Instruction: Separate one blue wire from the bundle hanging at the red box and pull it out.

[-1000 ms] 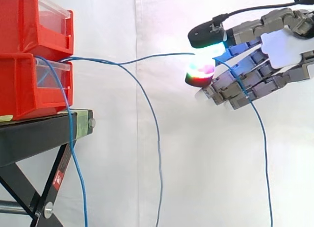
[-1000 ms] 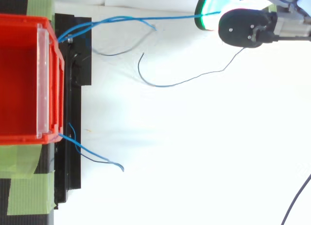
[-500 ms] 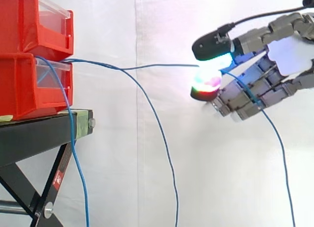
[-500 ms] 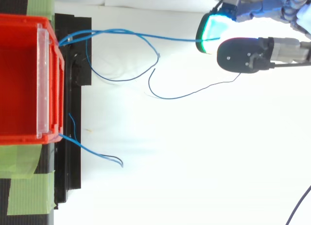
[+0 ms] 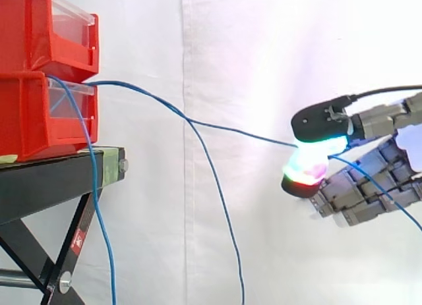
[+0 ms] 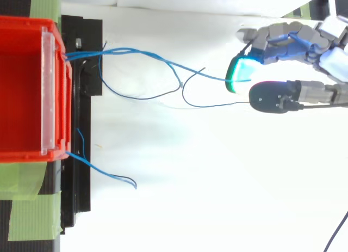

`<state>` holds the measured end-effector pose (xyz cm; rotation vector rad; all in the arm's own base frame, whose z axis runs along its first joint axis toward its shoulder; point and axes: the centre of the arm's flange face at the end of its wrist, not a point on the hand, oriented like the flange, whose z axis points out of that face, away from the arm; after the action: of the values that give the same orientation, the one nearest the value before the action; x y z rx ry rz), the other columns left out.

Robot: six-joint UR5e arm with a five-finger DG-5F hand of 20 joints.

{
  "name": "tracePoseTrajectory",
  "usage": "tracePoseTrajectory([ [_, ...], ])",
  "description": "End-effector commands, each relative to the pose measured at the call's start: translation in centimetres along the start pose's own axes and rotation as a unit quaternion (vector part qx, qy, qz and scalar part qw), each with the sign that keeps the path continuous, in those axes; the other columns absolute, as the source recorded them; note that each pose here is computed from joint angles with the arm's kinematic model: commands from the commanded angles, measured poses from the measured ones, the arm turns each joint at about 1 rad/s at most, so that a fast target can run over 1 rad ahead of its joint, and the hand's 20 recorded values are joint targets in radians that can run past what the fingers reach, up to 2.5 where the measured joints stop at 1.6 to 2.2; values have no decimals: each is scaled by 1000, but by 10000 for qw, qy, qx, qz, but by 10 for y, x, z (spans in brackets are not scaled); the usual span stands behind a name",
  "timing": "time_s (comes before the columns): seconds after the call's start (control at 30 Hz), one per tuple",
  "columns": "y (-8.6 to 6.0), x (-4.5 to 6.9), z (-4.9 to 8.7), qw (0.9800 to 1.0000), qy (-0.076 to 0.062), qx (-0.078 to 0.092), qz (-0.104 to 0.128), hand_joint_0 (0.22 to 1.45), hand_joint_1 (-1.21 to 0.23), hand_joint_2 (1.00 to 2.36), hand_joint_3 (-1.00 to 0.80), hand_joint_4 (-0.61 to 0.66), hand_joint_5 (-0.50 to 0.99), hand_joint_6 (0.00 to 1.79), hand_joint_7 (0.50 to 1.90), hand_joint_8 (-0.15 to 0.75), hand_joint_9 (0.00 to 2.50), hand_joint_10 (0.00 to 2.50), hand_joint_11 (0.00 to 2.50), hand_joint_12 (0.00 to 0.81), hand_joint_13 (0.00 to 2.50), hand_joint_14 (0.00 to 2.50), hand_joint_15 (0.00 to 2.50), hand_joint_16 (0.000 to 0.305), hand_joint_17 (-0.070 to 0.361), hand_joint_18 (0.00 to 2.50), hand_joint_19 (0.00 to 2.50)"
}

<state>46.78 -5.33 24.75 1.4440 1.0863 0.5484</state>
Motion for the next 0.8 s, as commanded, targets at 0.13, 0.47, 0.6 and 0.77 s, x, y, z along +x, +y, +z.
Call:
tracePoseTrajectory([
  [0.13,-21,4,-13,9997,63,56,212,577,-746,1024,23,146,-136,843,1239,276,648,13,477,314,151,8,215,55,123,0,219],
  [0.47,-42,12,-29,9996,83,84,273,578,-745,1024,23,144,-137,844,1239,277,649,13,475,316,150,8,215,55,123,0,222],
  [0.6,-51,17,-35,9994,149,16,299,578,-744,1024,24,141,-137,844,1236,278,648,15,478,316,150,8,211,55,123,0,214],
  [0.77,-51,20,-36,9993,189,-42,322,579,-744,1024,20,141,-137,845,1233,278,646,13,482,316,150,8,215,55,124,0,221],
])
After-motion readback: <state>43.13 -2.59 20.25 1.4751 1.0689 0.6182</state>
